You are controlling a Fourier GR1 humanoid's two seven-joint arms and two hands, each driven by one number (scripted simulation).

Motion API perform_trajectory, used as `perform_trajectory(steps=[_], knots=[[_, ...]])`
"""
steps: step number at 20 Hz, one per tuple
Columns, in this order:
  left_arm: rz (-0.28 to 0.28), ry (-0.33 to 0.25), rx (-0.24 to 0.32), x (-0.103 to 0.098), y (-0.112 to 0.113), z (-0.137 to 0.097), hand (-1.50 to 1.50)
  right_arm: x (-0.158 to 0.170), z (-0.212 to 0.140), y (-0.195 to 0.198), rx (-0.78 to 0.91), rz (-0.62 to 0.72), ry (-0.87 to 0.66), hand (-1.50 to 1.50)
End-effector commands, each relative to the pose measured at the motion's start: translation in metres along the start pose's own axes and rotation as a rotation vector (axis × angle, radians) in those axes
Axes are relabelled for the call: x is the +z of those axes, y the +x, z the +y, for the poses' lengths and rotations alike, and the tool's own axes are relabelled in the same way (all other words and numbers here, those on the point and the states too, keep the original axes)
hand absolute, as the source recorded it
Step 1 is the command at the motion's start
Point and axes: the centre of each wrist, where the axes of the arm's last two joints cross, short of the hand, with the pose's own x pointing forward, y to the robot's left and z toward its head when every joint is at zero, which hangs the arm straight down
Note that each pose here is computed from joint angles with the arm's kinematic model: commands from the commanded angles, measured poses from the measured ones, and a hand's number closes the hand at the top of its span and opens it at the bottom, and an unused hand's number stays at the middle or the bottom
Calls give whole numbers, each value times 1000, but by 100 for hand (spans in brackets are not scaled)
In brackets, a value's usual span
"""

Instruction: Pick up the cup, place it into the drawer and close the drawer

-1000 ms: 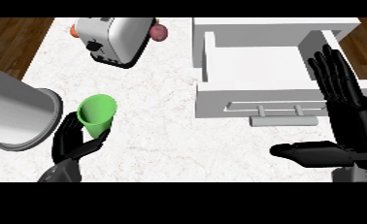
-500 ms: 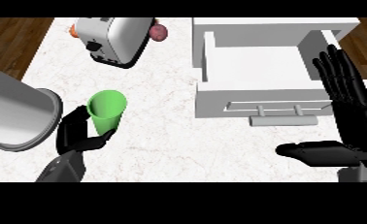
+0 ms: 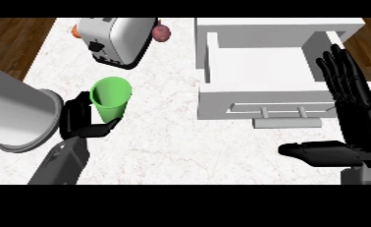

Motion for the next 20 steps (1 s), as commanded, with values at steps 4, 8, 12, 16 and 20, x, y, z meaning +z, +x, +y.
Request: perform_trajectory(steps=[4,8,12,16,20], knots=[[-105,-228,97,-55,21,-40,150,4,2,-2,12,11,-21,-150],[-182,-285,54,-83,35,-90,150,11,-5,0,9,31,-32,-150],[-195,-310,19,-97,51,-141,150,13,-18,8,13,21,-36,-150],[-204,-380,16,-122,82,-198,150,6,-29,-6,12,23,-31,-150],[-169,-424,-36,-138,99,-222,150,2,-15,0,-2,13,-44,-150]])
